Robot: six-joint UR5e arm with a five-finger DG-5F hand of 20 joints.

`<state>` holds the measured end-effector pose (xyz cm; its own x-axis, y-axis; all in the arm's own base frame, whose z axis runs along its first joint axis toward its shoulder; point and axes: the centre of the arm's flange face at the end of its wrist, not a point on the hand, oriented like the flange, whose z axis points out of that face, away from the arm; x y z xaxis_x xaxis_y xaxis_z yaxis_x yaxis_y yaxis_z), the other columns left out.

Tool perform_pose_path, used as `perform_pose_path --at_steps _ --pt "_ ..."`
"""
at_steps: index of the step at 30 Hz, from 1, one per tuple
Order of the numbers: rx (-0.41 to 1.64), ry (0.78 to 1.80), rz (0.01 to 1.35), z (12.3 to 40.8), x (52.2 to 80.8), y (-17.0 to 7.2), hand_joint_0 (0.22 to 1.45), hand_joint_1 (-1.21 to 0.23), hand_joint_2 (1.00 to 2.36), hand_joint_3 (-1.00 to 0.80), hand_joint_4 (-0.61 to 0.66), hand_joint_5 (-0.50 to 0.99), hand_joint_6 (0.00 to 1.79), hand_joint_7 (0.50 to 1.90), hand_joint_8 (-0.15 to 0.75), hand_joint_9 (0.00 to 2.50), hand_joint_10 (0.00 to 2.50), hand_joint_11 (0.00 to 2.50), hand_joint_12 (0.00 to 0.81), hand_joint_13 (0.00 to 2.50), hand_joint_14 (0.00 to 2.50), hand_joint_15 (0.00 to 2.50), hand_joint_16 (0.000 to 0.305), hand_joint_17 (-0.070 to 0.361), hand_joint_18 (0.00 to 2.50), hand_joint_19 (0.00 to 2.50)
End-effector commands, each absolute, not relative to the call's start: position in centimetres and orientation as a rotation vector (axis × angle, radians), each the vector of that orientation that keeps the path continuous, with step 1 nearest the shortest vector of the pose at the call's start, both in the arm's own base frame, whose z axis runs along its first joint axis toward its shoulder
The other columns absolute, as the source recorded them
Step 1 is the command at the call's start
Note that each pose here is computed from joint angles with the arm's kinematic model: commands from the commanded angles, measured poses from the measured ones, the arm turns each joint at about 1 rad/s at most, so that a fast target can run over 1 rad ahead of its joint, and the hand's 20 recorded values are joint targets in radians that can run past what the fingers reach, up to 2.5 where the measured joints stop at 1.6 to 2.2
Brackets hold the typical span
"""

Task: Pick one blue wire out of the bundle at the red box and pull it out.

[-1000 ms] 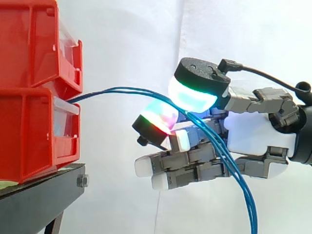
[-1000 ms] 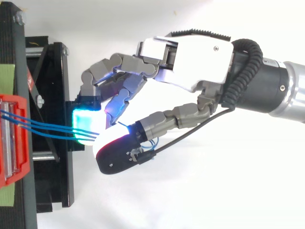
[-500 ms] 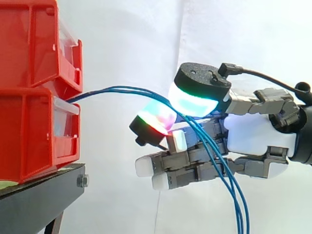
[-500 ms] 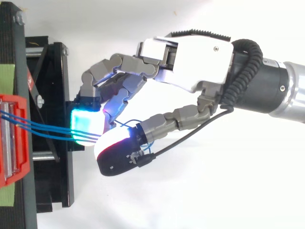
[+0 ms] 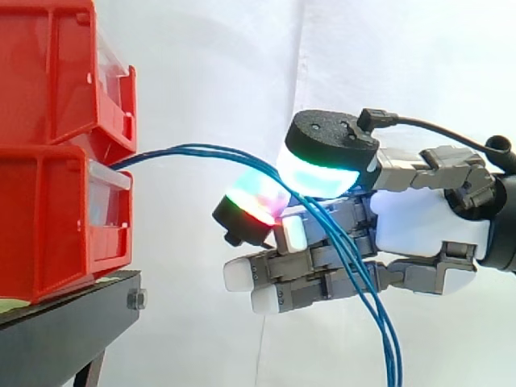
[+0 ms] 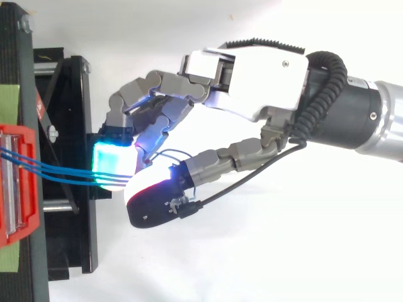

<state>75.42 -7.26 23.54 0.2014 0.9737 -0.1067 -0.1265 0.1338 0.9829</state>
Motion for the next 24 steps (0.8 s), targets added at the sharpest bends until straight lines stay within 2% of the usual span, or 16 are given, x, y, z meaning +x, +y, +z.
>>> perform_pose_path --at_steps 1,10,13,19,22,24 --pt "1.107 1.021 1.043 23.54 75.42 -7.26 0.69 -0.83 1.01 -0.13 0.31 -0.15 0.75 1.05 0.282 0.93 0.02 0.61 0.356 0.63 0.01 0.32 0.052 0.117 0.47 0.38" --pt "1.106 1.02 1.044 23.65 75.41 -7.26 0.74 -0.8 1.01 -0.18 0.33 -0.13 0.69 1.15 0.281 0.96 0.02 0.6 0.355 0.65 0.01 0.33 0.052 0.116 0.47 0.39" --pt "1.107 1.021 1.043 23.54 75.42 -7.26 0.75 -0.71 1.01 -0.14 0.33 -0.11 0.62 1.22 0.277 0.98 0.02 0.6 0.351 0.65 0.01 0.33 0.05 0.113 0.45 0.41" --pt "1.105 1.022 1.041 23.54 75.42 -7.26 0.75 -0.66 1.01 -0.13 0.34 -0.1 0.6 1.25 0.273 1.01 0.02 0.59 0.346 0.66 0.01 0.33 0.05 0.112 0.45 0.42" --pt "1.106 1.022 1.042 23.54 75.42 -7.26 0.75 -0.63 1.01 -0.12 0.35 -0.08 0.55 1.32 0.271 1.03 0.02 0.6 0.347 0.66 0.01 0.33 0.05 0.111 0.44 0.43" --pt "1.106 1.022 1.042 23.54 75.42 -7.26 0.74 -0.63 1.01 -0.11 0.32 -0.08 0.55 1.32 0.276 1.02 0.02 0.61 0.346 0.66 0.01 0.34 0.05 0.111 0.44 0.43"
